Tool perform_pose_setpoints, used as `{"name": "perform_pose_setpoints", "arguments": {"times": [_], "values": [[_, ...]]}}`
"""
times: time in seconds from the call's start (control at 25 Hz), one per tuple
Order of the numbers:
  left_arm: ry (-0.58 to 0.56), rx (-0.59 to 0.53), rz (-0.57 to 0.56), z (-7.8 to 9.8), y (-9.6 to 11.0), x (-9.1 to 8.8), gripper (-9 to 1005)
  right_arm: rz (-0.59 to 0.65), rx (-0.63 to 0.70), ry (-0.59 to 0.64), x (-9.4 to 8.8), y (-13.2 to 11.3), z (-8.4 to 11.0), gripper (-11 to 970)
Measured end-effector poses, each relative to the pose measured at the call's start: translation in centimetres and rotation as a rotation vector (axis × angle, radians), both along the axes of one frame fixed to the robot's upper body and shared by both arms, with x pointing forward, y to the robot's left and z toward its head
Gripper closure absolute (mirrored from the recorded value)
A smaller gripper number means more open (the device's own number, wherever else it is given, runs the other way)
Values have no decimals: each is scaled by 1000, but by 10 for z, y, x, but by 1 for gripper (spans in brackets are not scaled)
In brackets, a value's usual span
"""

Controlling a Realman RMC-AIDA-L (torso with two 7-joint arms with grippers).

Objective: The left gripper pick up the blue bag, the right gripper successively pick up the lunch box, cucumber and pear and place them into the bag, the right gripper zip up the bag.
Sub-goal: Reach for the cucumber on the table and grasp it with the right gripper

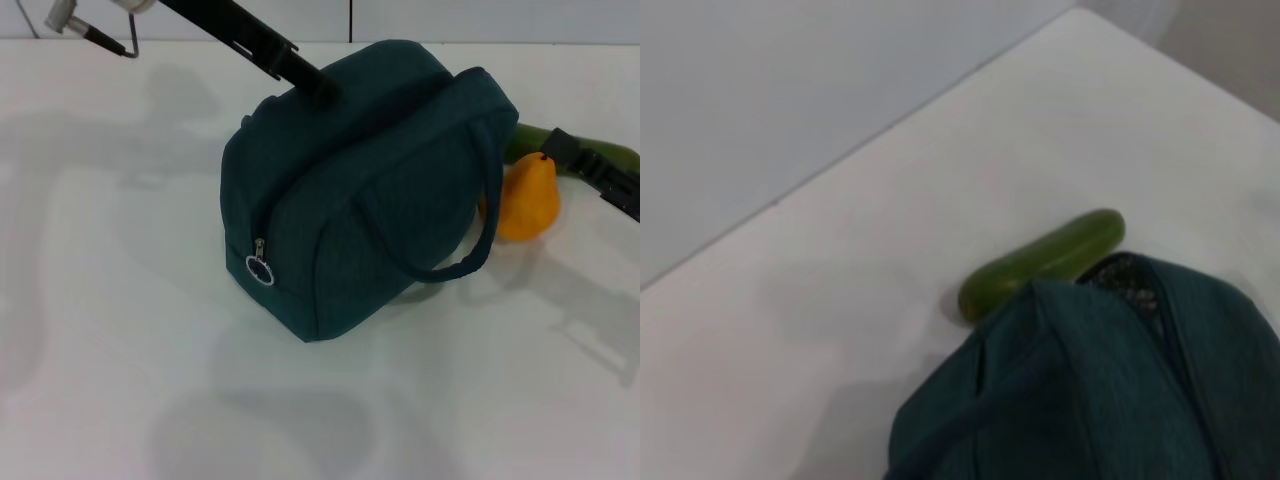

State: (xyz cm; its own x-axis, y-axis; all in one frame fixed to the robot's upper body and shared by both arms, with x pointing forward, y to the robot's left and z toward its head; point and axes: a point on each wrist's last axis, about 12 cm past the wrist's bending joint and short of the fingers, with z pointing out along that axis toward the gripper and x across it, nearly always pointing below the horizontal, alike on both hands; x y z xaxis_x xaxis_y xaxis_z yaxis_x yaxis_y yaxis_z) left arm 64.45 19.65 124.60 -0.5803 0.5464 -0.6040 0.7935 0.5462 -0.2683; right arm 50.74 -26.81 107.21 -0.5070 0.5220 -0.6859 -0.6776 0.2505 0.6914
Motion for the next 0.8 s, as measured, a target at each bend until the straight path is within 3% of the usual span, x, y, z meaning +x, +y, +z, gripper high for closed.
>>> {"name": "perform_pose_setpoints", "arguments": {"times": [0.4,0.64,0.8], "values": [[-1,17,-5,3,-6,2,534,-19,2,5,-1,-3,-1,653],[-2,16,1,3,-6,3,718,-33,0,3,-6,-10,-2,648],[16,10,18,1,-7,2,896,-43,-7,-22,-11,-21,0,645]]}}
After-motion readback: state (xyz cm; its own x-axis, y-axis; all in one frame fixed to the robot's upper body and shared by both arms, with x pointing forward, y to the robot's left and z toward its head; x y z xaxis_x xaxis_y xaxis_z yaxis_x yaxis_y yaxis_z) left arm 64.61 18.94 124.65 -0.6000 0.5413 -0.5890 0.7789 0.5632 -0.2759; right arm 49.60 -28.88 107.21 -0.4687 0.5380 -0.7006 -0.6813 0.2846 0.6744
